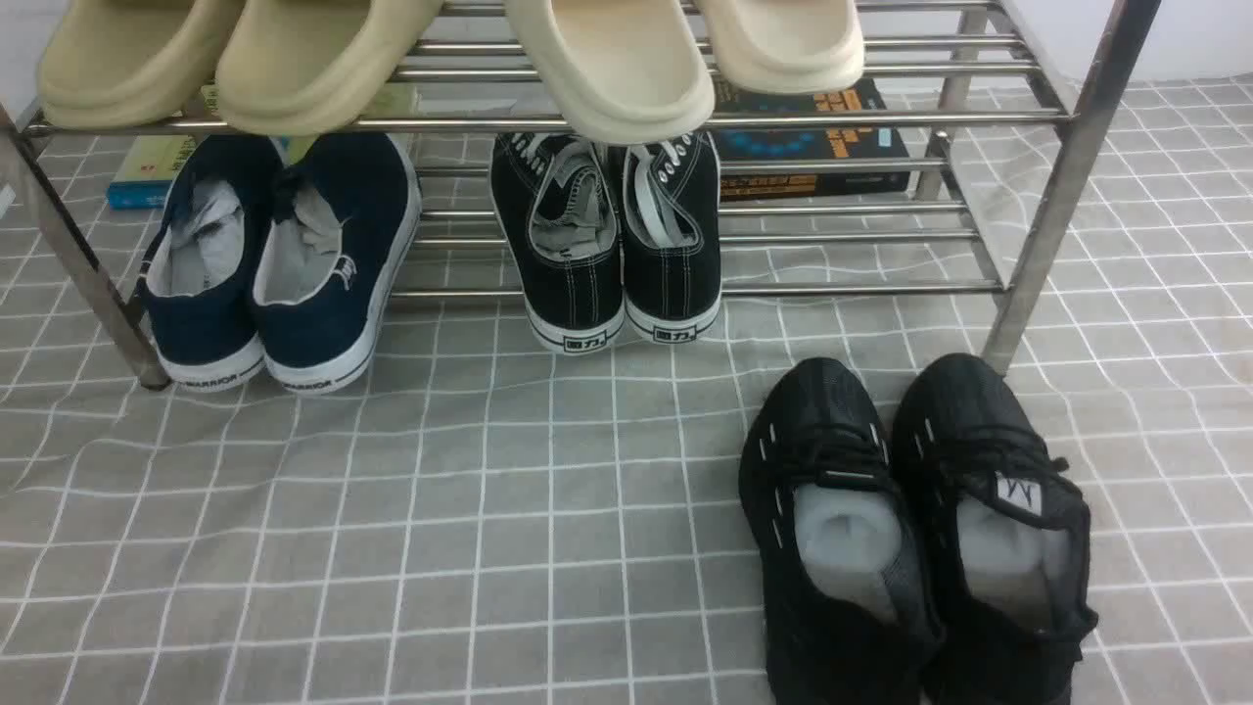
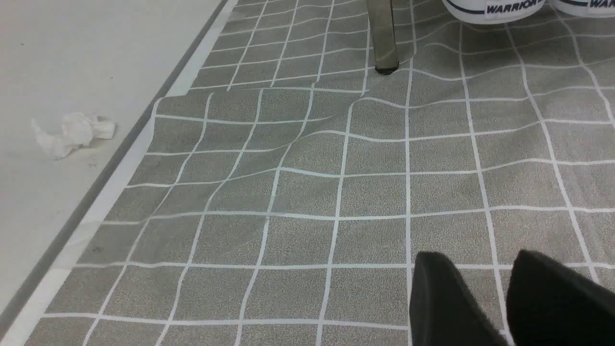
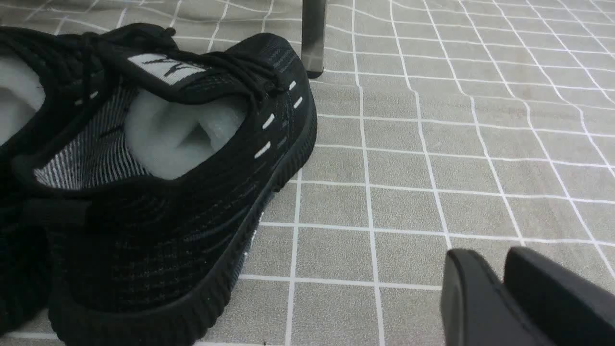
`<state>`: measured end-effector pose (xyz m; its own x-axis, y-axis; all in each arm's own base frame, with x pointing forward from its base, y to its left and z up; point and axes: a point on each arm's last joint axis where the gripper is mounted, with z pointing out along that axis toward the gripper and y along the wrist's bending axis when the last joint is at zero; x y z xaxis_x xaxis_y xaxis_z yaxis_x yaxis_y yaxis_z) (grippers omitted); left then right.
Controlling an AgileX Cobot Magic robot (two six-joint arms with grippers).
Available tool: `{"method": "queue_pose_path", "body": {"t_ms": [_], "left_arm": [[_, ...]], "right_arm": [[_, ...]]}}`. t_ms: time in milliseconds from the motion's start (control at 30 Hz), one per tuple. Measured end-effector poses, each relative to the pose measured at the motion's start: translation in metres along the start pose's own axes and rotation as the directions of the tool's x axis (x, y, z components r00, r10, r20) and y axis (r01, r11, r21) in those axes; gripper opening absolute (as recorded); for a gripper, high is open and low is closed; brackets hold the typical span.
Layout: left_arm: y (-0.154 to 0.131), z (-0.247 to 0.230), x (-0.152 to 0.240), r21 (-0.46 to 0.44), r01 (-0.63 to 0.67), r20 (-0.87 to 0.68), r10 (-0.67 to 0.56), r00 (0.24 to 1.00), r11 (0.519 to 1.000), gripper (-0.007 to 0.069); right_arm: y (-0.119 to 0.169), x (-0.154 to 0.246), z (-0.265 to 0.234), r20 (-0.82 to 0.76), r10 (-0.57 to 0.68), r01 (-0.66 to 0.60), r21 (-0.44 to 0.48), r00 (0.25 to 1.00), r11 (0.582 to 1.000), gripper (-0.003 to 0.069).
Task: Take the shoes off the shelf with your hand from the grey coffee tablecloth.
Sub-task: 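Grasp the leftmost shoe on the bottom shelf of the shoe rack with the left gripper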
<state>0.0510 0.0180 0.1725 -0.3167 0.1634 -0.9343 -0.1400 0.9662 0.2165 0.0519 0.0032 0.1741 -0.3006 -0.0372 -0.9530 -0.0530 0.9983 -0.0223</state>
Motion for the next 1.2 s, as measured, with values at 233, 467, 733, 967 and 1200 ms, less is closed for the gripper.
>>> {"method": "queue_pose_path", "body": {"t_ms": [233,467,733,967,1200], "left_arm": [[0.000,0.000,0.000,0.000,0.000,0.000,0.000,1.000,1.000,0.0240],[0.000,0.000,0.000,0.000,0.000,0.000,0.000,1.000,1.000,0.0240],[-0.003,0.000,0.000,0.028,0.126,-0.002,-0.126,0.992,0.992,0.0240],[-0.016,-0.002,-0.002,0.124,0.776,-0.124,-0.766,0.631,0.619,0.0240],[-0.018,-0.002,-0.003,0.115,0.884,-0.167,-0.869,0.467,0.453,0.0240]], "right_arm": [[0.000,0.000,0.000,0.000,0.000,0.000,0.000,1.000,1.000,0.0134],[0.000,0.000,0.000,0.000,0.000,0.000,0.000,1.000,1.000,0.0139],[0.000,0.000,0.000,0.000,0.000,0.000,0.000,1.000,1.000,0.0144],[0.000,0.000,0.000,0.000,0.000,0.000,0.000,1.000,1.000,0.0146],[0.000,0.000,0.000,0.000,-0.003,0.003,0.000,1.000,1.000,0.0156]]}}
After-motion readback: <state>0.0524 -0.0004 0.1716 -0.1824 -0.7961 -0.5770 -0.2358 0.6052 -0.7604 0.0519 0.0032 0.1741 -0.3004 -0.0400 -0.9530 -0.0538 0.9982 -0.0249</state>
